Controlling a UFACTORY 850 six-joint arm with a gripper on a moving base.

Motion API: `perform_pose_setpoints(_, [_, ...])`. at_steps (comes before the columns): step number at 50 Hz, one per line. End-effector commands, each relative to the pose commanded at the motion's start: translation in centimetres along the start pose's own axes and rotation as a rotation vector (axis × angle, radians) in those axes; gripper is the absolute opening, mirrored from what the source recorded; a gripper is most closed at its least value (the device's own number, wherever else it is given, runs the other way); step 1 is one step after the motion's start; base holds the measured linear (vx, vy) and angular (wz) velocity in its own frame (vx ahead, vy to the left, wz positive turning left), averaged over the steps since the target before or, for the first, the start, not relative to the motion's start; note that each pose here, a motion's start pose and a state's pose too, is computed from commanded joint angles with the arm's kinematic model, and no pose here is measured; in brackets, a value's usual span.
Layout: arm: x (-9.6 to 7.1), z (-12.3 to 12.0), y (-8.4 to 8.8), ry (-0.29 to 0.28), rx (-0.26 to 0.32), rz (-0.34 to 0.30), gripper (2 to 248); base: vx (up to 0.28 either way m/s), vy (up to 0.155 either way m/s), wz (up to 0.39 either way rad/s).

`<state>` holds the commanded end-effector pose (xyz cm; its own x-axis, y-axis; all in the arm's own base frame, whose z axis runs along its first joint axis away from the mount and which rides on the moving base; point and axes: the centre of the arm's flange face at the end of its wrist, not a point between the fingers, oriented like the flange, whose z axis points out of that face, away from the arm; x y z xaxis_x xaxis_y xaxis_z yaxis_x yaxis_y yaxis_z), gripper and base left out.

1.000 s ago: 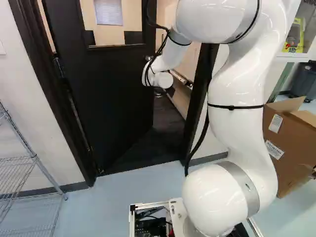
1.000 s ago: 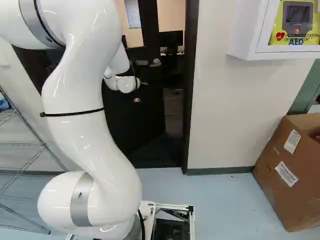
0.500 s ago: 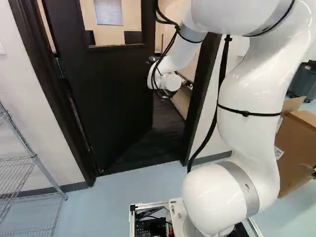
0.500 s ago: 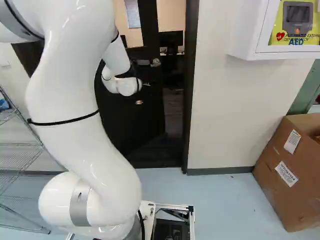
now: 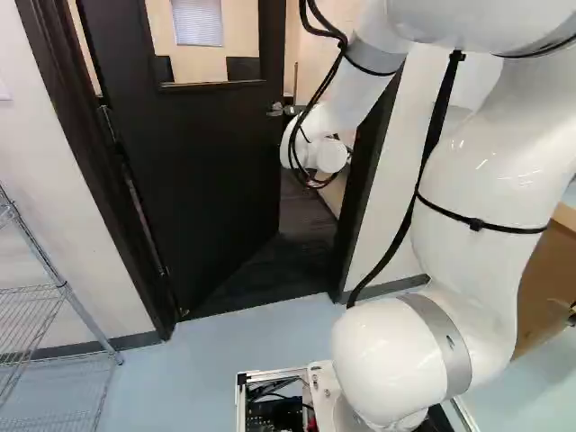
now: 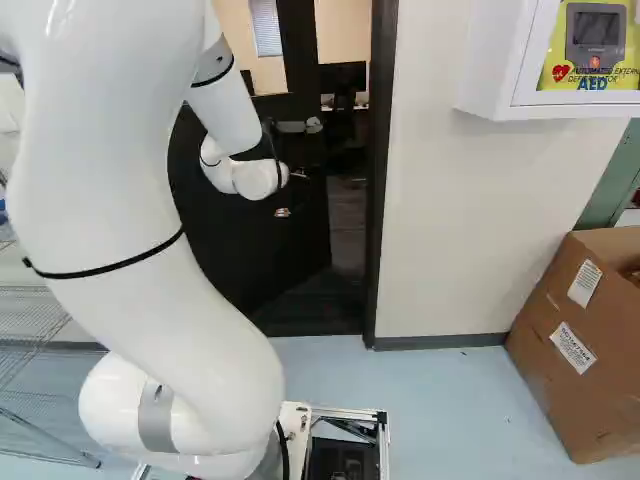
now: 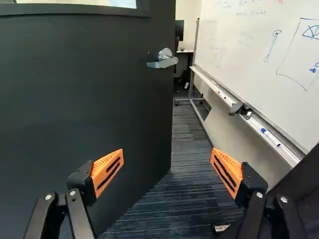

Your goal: Open the door and move inside

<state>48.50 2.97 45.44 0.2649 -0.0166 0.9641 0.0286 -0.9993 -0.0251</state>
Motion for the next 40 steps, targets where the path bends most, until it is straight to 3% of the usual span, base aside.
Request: perform_pose_setpoints(40, [-1.9, -7.2, 4.2, -0.004, -0.034, -0.054, 247, 0.000, 0.000, 0.000])
